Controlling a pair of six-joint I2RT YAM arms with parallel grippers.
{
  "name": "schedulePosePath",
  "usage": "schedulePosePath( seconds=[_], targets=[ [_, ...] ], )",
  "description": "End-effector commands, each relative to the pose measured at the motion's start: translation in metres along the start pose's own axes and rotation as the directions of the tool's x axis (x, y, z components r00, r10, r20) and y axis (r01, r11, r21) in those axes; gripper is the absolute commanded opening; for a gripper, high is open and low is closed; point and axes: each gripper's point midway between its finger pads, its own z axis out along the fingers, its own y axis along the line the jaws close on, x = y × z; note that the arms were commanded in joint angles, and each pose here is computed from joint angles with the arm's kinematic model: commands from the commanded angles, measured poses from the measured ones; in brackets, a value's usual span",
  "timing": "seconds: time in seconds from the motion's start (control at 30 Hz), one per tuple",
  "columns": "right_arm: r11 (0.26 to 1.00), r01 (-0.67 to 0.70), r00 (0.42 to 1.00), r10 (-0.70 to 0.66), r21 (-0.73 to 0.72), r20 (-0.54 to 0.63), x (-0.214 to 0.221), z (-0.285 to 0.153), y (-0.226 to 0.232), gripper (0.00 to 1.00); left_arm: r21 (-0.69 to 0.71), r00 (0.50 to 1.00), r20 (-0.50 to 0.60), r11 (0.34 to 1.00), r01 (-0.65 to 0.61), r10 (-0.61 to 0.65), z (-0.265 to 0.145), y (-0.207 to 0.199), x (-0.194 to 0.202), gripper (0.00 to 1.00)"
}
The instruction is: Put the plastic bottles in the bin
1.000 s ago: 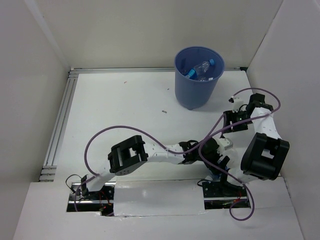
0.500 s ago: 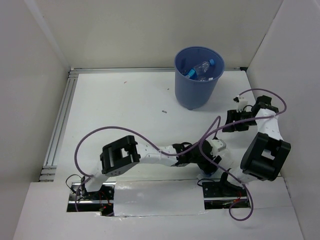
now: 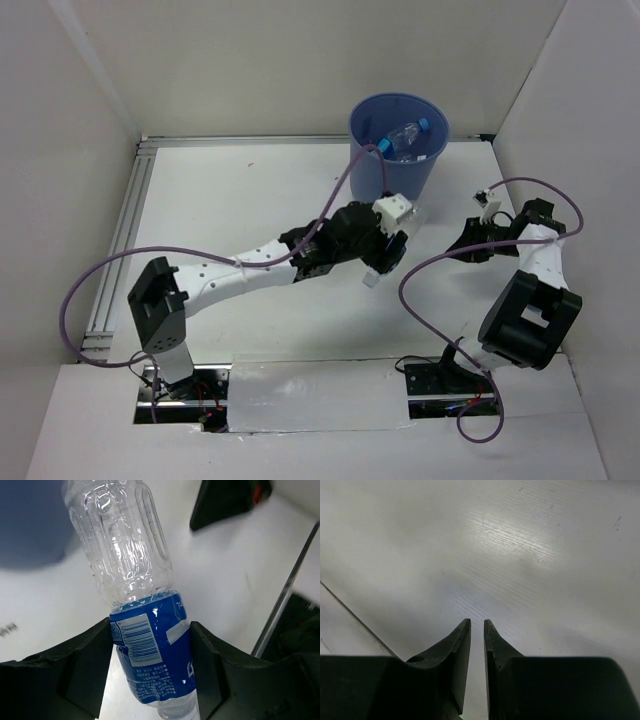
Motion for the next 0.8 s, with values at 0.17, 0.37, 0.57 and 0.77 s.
schedulePosePath(
  seconds=[0.17, 0.37, 0.57, 0.77],
  targets=[
    [0.994, 0.083, 0.996, -0.080, -0.076, 0.037, 0.001, -0.003, 0.019, 0.24, -0.043, 0.911, 0.413, 0.999, 0.020, -0.001, -0.065, 0.050, -0.180, 0.00],
    [0.988, 0.097, 0.995, -0.095, -0.117, 0.026, 0.006, -0.004, 0.026, 0.26, -0.058, 0.705, 0.699, 0.974, 0.217, -0.115, -0.067, 0.099, -0.249, 0.00],
    [0.978, 0.182, 0.983, -0.179, -0.106, 0.042, 0.002, -0.014, 0.037, 0.34, -0.084, 0.610, 0.775, 0.931, 0.356, -0.164, -0.028, 0.139, -0.281, 0.00],
    [0.972, 0.217, 0.976, -0.214, -0.086, 0.044, 0.001, -0.017, 0.038, 0.43, -0.074, 0.539, 0.808, 0.867, 0.494, -0.238, 0.008, 0.177, -0.289, 0.08]
  ],
)
